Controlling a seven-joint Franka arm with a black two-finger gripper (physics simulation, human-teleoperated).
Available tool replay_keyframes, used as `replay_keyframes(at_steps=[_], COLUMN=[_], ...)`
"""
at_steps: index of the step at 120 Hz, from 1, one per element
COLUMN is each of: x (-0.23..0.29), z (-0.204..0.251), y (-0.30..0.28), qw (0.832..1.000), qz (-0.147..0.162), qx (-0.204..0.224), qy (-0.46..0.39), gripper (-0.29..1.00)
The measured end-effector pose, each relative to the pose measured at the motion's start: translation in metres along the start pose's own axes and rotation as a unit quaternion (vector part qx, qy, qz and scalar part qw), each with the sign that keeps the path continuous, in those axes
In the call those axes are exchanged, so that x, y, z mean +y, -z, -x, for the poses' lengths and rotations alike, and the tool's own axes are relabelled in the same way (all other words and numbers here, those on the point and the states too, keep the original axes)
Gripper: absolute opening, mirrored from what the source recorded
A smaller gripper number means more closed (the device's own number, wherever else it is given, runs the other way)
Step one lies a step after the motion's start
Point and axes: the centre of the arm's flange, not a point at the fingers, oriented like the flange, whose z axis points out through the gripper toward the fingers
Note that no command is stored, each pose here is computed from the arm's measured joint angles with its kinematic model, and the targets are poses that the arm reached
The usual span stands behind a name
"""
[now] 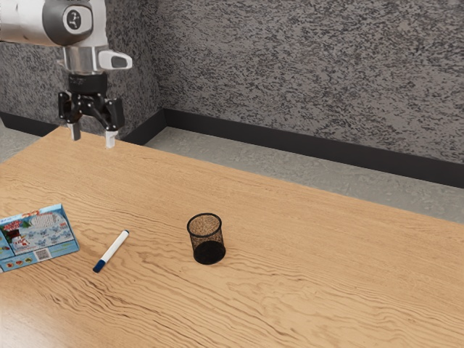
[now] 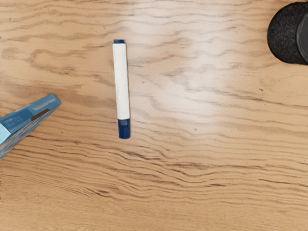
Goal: Put the marker into the pen holder.
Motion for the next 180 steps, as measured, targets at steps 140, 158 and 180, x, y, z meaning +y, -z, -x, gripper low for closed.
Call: replay_keyframes(at_steps=[140, 158, 180], x=[0.015, -0.006, -0.013], z=[-0.033, -0.052, -0.060], y=[-0.231, -0.254, -0.268], qw=[0.993, 0.993, 0.993], qz=[-0.019, -0.024, -0.018], qx=[0.085, 0.080, 0.078], qy=[-0.084, -0.083, -0.085], gripper=[0.70, 0.70, 0.70])
